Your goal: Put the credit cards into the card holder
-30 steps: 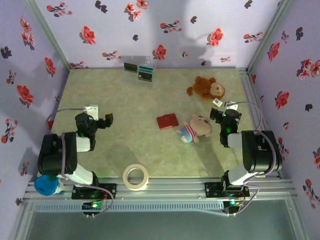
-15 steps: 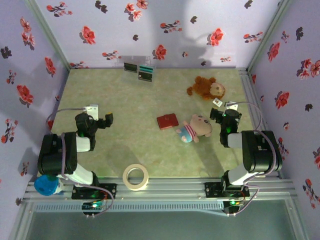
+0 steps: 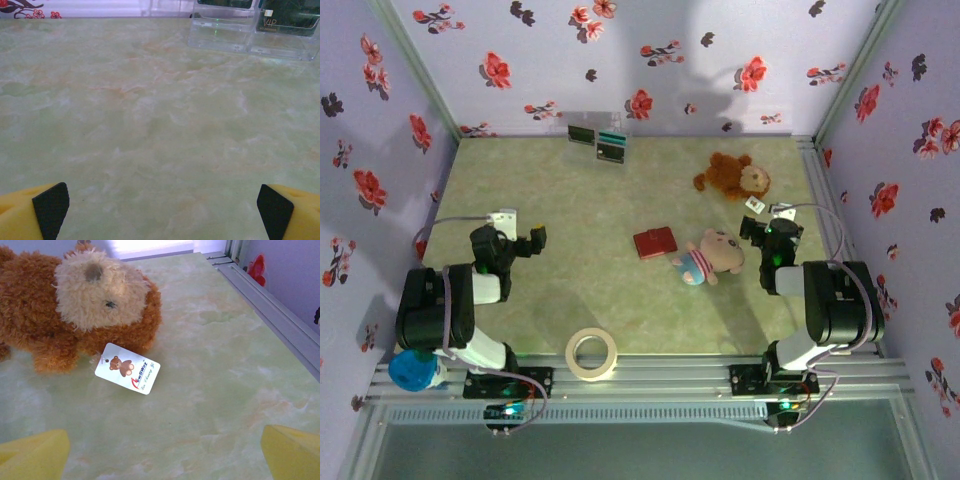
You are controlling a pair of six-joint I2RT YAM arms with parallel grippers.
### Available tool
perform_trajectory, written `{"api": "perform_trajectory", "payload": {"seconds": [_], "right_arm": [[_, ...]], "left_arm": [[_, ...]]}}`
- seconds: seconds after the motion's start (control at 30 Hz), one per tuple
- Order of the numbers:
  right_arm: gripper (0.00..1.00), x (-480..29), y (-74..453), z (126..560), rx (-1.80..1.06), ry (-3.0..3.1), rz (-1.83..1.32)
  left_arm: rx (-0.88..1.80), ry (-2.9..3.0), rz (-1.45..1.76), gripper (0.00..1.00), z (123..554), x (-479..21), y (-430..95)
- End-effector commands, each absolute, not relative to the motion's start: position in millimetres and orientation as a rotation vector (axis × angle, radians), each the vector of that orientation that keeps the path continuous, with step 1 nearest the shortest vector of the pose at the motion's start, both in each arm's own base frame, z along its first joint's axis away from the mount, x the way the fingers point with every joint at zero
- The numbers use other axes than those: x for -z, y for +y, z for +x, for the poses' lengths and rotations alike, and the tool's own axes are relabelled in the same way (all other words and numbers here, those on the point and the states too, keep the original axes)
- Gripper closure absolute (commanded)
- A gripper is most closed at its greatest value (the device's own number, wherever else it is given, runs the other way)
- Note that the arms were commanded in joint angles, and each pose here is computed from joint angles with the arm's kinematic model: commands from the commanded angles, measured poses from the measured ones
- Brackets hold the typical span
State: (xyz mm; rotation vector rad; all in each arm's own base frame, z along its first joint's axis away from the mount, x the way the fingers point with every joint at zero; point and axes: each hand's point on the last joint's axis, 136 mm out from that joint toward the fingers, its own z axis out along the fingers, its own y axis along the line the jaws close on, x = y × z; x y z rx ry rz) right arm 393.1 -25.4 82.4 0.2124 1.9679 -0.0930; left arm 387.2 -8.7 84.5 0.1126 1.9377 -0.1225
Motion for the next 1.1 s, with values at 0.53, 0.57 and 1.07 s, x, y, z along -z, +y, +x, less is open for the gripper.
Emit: {"api": "perform_trajectory", "payload": {"seconds": [0.53,0.57,1.07], "right_arm": [[0.04,-204,9,305,-0.353,2.153,0.636],[0.05,-200,23,303,-0.415,2.191,0.6],[0.26,-148,211,328,-0.587,2.735,-0.245]], "left_arm": [[0.286,1.828,-0.35,0.0,301,-228,6],[0.325,1.832,-0.446,0.0,296,-229,9],[0.962,2.253,-0.188,0.0,280,-193,-135]]}}
